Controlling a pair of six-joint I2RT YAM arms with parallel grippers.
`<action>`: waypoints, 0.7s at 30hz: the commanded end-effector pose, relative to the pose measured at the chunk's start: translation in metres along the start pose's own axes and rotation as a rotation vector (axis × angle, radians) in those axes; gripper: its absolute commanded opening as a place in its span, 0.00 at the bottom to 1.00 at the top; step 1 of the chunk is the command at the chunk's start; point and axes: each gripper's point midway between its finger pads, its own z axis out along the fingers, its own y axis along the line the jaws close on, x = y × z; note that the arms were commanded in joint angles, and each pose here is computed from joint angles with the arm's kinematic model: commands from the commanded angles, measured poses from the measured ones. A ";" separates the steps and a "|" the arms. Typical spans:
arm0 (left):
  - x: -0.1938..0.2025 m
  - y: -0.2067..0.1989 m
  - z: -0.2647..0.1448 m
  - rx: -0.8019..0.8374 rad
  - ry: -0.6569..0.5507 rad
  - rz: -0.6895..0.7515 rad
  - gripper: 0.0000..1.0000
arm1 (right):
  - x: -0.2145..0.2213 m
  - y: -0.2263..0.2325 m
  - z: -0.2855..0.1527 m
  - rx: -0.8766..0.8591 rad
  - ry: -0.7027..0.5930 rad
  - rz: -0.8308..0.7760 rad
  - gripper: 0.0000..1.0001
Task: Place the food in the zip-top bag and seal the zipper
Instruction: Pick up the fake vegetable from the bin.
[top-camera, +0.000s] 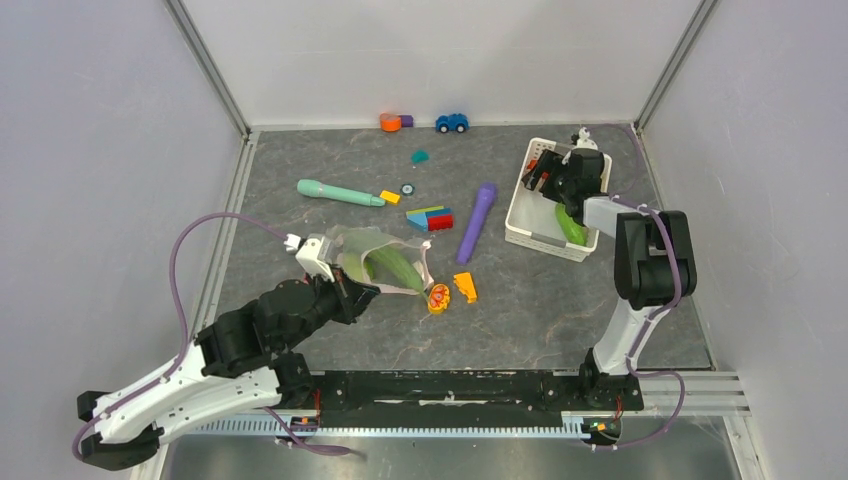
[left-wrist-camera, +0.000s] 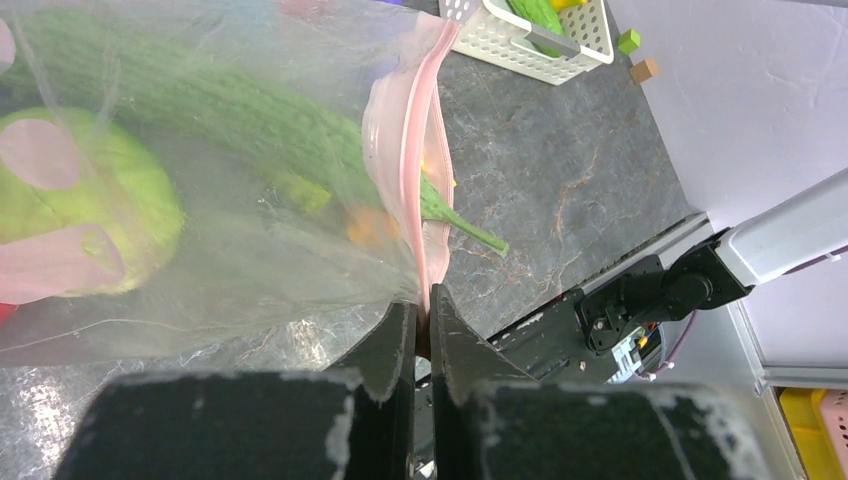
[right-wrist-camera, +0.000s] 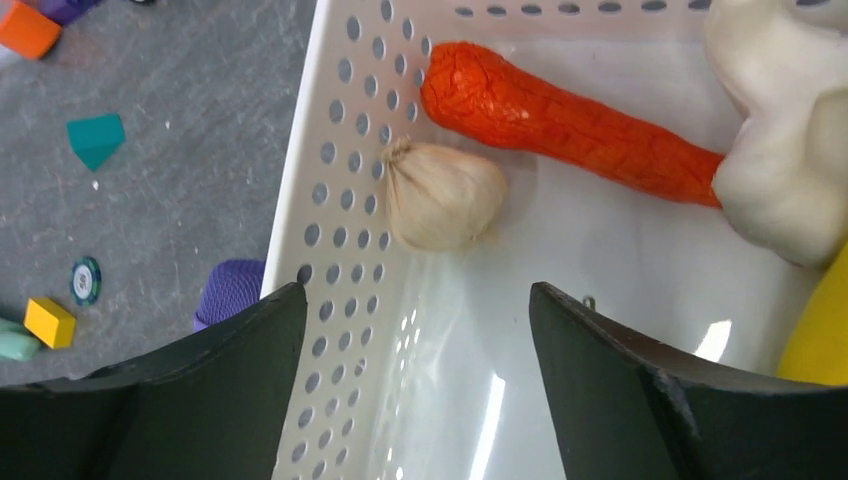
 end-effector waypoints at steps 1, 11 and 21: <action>-0.007 0.000 0.001 0.000 -0.043 -0.040 0.06 | -0.033 0.012 0.014 -0.056 -0.161 0.032 0.83; -0.008 -0.001 0.002 -0.005 -0.047 -0.050 0.06 | -0.022 0.001 0.027 -0.051 -0.190 0.007 0.80; -0.003 -0.005 0.012 -0.018 -0.022 -0.060 0.04 | 0.003 -0.024 0.045 0.034 -0.117 -0.028 0.77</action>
